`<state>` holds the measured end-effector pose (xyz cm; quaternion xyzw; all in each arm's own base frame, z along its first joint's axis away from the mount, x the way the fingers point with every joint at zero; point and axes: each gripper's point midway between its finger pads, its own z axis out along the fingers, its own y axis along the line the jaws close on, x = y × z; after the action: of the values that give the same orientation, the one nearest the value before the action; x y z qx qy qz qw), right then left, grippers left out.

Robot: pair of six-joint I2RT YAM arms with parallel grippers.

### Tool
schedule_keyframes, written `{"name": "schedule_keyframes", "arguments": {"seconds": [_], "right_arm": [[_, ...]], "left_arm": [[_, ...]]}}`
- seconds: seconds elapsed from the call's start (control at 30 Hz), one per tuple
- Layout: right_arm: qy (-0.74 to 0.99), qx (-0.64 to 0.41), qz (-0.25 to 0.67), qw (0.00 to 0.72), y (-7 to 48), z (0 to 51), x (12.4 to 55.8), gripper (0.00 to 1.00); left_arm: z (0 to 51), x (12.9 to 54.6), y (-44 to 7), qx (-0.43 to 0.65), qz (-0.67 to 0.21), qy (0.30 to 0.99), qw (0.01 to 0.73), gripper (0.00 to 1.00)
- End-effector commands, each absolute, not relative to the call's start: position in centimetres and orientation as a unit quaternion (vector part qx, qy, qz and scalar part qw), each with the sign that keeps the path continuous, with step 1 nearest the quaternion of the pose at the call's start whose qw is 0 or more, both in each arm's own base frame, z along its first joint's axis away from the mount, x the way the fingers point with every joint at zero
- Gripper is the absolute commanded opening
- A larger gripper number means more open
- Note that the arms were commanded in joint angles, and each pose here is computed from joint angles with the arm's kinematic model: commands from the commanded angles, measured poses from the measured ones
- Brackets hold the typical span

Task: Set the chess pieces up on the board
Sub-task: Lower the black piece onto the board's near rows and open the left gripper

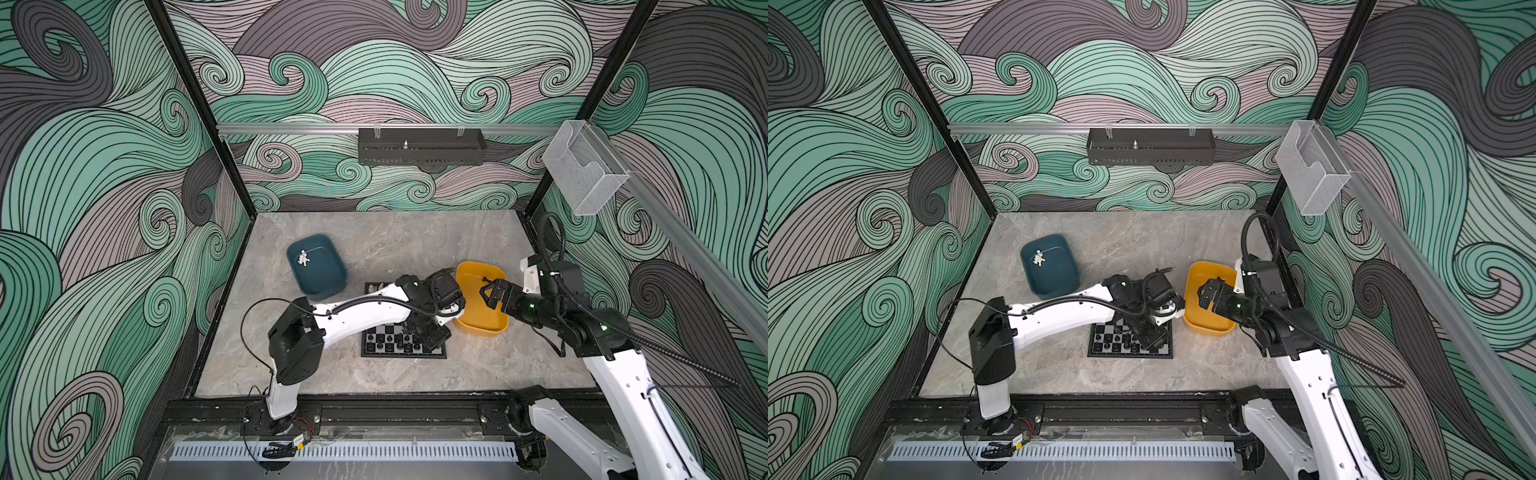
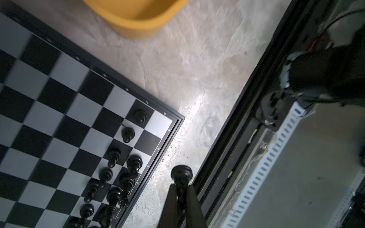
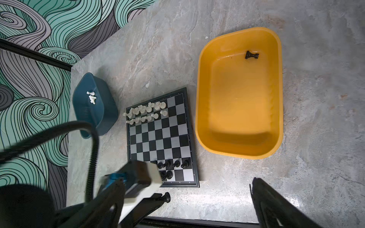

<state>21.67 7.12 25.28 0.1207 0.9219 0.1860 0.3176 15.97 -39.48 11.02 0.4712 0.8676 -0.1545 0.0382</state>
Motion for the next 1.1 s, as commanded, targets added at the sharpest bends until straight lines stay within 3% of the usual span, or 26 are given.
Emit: {"name": "schedule_keyframes", "arguments": {"seconds": [0.0, 0.37, 1.07], "right_arm": [[0.93, 0.116, 0.162, 0.308, 6.4, 24.2, 20.9, 1.0], [0.934, 0.105, 0.158, 0.304, 6.5, 23.7, 20.9, 1.0], [0.934, 0.104, 0.162, 0.3, 6.6, 23.3, 20.7, 1.0]], "left_arm": [[10.5, 15.8, -38.3, 0.489, -0.107, 0.865, 0.021, 0.0], [7.2, 16.5, -38.5, 0.486, -0.068, 0.871, 0.001, 0.0], [5.4, 18.3, -38.8, 0.479, -0.025, 0.877, 0.011, 0.0]]}}
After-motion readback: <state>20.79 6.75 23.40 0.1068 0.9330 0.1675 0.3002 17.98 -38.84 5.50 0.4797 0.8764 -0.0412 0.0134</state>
